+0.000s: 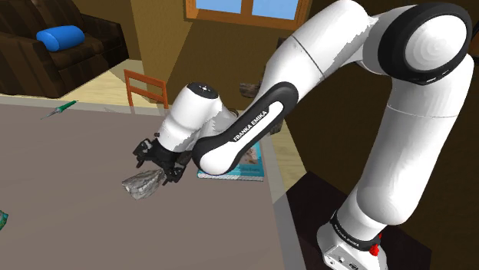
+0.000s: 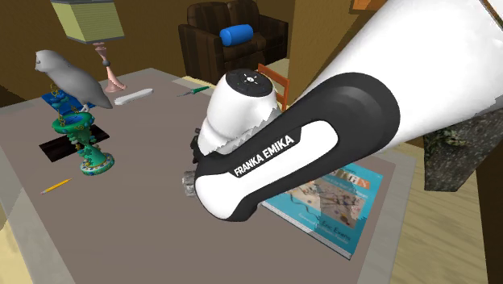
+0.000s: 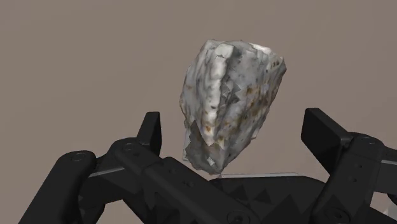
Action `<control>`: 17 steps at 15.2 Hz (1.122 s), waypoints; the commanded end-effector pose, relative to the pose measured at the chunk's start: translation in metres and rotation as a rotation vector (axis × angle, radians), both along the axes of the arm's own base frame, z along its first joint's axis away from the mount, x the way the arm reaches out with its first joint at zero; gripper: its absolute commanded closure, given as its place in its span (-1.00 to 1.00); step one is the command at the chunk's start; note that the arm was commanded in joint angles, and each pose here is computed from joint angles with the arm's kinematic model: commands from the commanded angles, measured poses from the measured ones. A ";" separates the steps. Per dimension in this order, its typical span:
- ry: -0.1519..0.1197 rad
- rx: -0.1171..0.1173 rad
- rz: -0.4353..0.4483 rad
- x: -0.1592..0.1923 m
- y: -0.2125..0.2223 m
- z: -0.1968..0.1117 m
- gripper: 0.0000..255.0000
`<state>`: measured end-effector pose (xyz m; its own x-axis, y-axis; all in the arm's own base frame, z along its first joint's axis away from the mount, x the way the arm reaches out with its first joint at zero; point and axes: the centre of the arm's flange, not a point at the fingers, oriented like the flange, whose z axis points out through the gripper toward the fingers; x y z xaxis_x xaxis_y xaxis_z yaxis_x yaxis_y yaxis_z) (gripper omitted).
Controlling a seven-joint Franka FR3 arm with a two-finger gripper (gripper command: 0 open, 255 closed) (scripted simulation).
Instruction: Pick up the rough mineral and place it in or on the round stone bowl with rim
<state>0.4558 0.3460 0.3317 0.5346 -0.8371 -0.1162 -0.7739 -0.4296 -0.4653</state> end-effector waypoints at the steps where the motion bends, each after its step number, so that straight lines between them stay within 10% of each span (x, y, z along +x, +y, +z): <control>1: -0.001 0.000 0.000 0.005 0.005 -0.012 -1.00; 9: 0.000 0.000 0.000 0.005 0.005 -0.012 -1.00; 10: 0.000 0.000 0.000 0.005 0.005 -0.012 1.00; 17: -0.001 0.000 0.000 0.006 0.004 -0.011 1.00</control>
